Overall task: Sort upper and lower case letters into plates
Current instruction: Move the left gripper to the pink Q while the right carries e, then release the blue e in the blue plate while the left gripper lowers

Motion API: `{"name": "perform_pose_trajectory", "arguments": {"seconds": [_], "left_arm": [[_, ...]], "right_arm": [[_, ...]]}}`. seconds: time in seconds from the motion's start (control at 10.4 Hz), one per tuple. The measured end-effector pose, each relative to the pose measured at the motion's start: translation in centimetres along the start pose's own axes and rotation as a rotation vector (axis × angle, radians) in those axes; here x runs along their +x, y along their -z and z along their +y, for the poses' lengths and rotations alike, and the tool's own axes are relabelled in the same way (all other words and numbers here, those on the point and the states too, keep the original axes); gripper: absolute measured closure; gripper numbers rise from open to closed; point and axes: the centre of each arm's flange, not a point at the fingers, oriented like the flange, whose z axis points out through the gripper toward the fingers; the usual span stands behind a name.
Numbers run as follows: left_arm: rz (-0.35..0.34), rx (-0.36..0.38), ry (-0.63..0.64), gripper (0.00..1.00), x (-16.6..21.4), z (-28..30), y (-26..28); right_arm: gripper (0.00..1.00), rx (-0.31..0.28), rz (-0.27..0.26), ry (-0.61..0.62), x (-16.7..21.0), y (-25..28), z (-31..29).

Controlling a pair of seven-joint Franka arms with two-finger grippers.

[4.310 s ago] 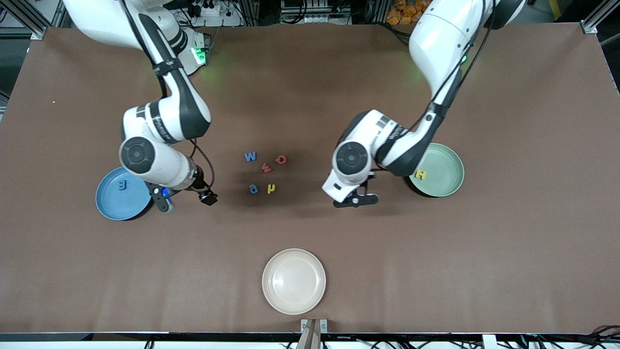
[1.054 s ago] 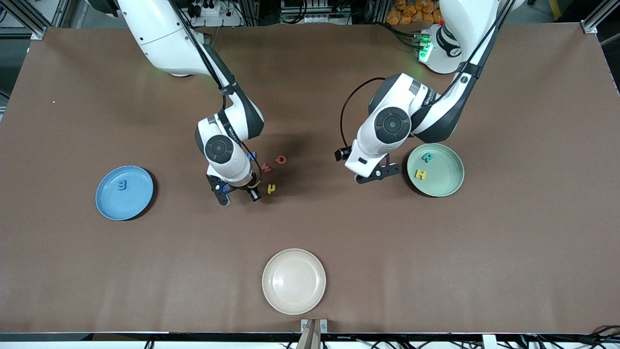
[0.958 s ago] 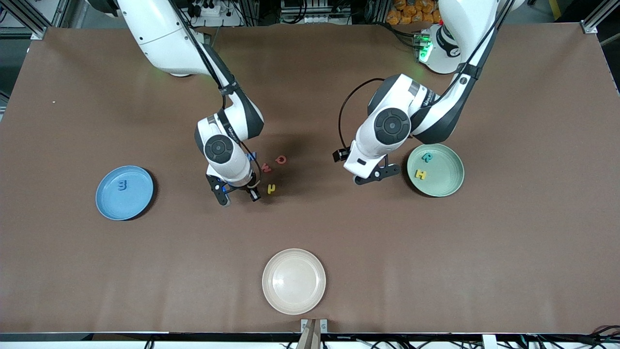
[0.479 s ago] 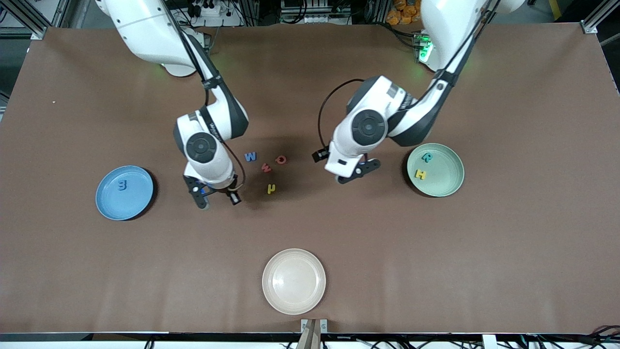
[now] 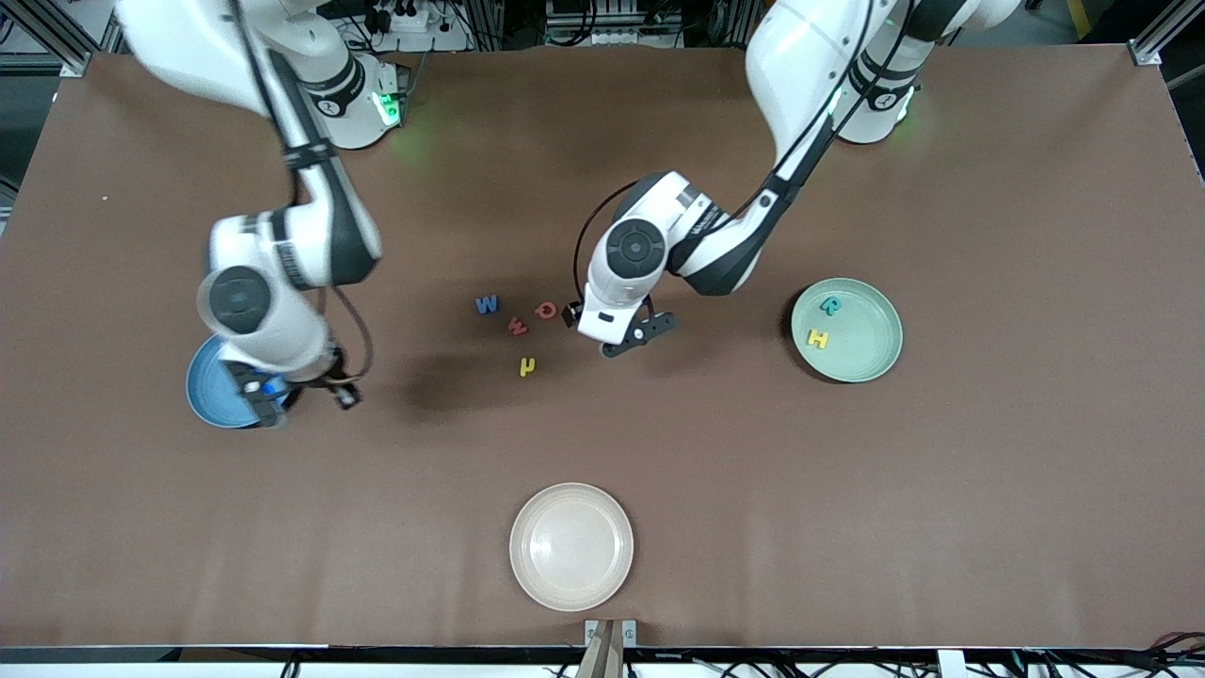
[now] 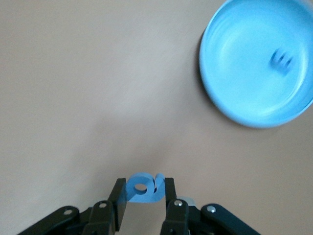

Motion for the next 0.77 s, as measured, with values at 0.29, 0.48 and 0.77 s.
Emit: {"name": "perform_pose_trajectory", "arguments": {"seconds": [0.29, 0.48, 0.77], "left_arm": [[0.107, 0.027, 0.092, 0.0, -3.3, 1.5, -2.3], [0.117, -0.011, 0.191, 0.0, -4.3, 2.9, -1.4], [0.115, -0.038, 0.307, 0.0, -4.7, 4.0, -1.5]], "right_arm": [[0.64, -0.051, -0.074, 0.1, 11.0, -3.0, 10.3], [0.64, -0.056, -0.121, 0.156, 16.3, -5.0, 17.7], [0.64, -0.031, -0.156, 0.175, 15.5, -6.0, 16.9]]}}
